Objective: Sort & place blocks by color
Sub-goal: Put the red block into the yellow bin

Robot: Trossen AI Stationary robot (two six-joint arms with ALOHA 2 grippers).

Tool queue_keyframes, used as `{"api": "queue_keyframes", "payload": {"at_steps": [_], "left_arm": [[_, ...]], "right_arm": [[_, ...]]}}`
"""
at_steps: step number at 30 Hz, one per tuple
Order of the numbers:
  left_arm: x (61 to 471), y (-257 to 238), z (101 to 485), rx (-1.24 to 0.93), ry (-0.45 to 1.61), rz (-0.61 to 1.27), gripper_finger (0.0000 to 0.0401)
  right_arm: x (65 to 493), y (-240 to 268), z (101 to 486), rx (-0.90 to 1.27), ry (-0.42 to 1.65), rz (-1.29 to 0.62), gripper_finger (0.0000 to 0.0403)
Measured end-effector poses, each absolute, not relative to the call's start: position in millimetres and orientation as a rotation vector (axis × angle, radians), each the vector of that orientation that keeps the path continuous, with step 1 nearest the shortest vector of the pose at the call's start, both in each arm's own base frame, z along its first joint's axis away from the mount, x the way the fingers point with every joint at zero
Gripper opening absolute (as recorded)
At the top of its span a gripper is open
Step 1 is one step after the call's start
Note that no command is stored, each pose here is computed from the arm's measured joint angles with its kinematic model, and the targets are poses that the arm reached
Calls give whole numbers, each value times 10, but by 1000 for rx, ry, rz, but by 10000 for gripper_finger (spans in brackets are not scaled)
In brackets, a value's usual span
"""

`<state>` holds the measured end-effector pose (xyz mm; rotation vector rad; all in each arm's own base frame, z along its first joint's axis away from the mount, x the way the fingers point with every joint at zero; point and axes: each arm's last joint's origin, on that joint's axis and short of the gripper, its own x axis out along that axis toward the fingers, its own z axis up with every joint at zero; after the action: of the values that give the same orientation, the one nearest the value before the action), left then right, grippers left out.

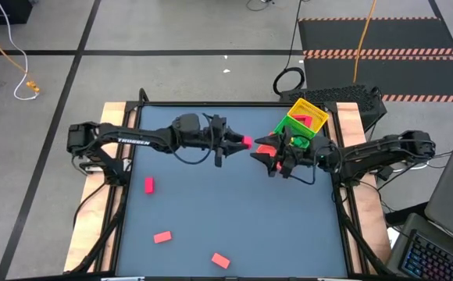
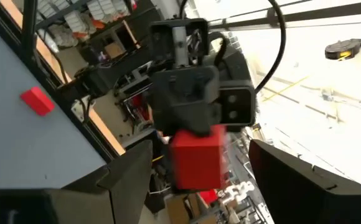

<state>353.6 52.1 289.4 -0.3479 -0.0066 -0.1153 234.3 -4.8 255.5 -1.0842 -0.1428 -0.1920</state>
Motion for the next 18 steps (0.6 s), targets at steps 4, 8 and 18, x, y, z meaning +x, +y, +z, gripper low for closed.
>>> {"api": "queue_keyframes", "payload": {"at_steps": [4, 8, 18], "left_arm": [[3605, 525, 2827, -368, -19, -135, 141], [3601, 520, 2846, -380, -33, -149, 142], [3611, 459, 2874, -367, -66, -139, 141]], "right_arm": [[2375, -49, 2512, -1086, -125, -185, 260], [2397, -51, 2494, -1085, -127, -188, 260], [2395, -51, 2515, -1074, -154, -200, 237]]}}
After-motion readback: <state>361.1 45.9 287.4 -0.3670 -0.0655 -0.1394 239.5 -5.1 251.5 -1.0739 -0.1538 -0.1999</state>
